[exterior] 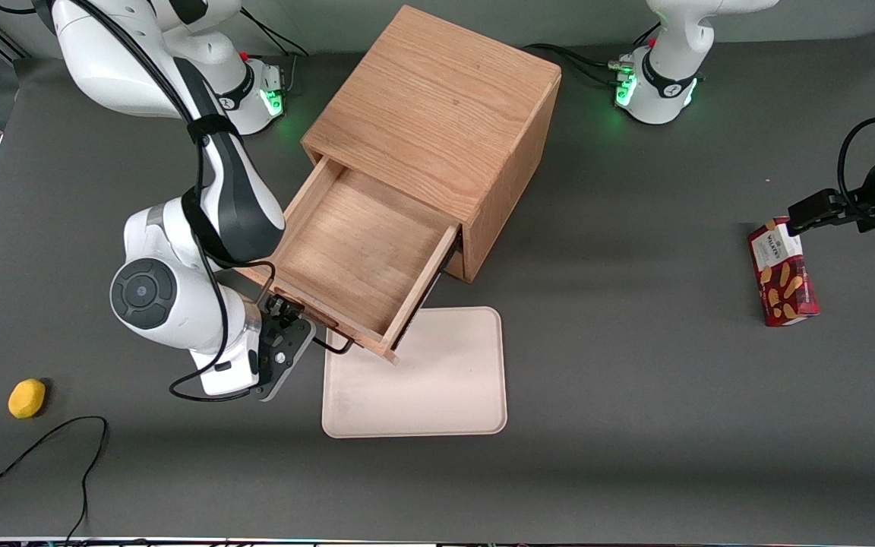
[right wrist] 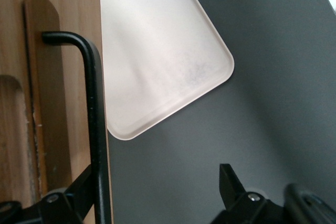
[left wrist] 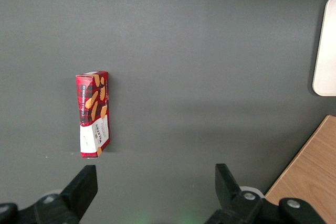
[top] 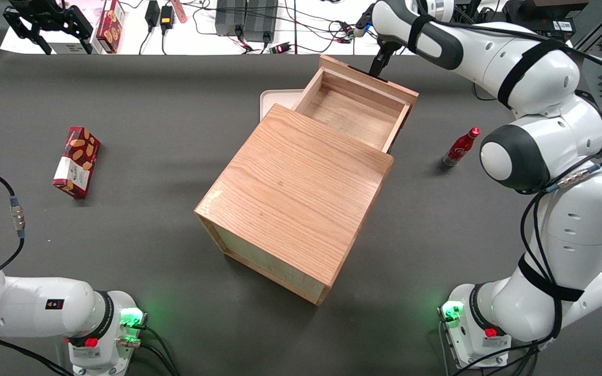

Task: Open upper drawer

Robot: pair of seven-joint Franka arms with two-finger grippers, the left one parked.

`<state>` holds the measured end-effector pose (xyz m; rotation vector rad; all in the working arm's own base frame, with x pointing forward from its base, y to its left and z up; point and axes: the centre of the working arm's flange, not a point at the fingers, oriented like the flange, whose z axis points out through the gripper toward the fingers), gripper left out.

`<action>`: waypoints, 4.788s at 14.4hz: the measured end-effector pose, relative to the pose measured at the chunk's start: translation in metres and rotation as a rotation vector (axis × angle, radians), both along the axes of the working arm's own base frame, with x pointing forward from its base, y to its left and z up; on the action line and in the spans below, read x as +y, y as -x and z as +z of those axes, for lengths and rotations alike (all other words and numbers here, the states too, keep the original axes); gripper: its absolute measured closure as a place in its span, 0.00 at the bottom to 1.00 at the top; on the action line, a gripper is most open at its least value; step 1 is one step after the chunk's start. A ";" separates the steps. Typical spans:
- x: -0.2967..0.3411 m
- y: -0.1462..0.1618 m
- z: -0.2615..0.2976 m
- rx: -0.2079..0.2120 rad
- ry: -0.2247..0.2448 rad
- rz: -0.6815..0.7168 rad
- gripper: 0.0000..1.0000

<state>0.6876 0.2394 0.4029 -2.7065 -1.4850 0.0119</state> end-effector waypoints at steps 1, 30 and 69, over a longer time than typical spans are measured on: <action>0.000 0.000 0.001 0.000 0.000 0.000 0.00; -0.165 0.120 0.288 -0.094 -0.040 -0.702 0.00; -0.292 0.116 0.232 -0.093 -0.013 -1.026 0.00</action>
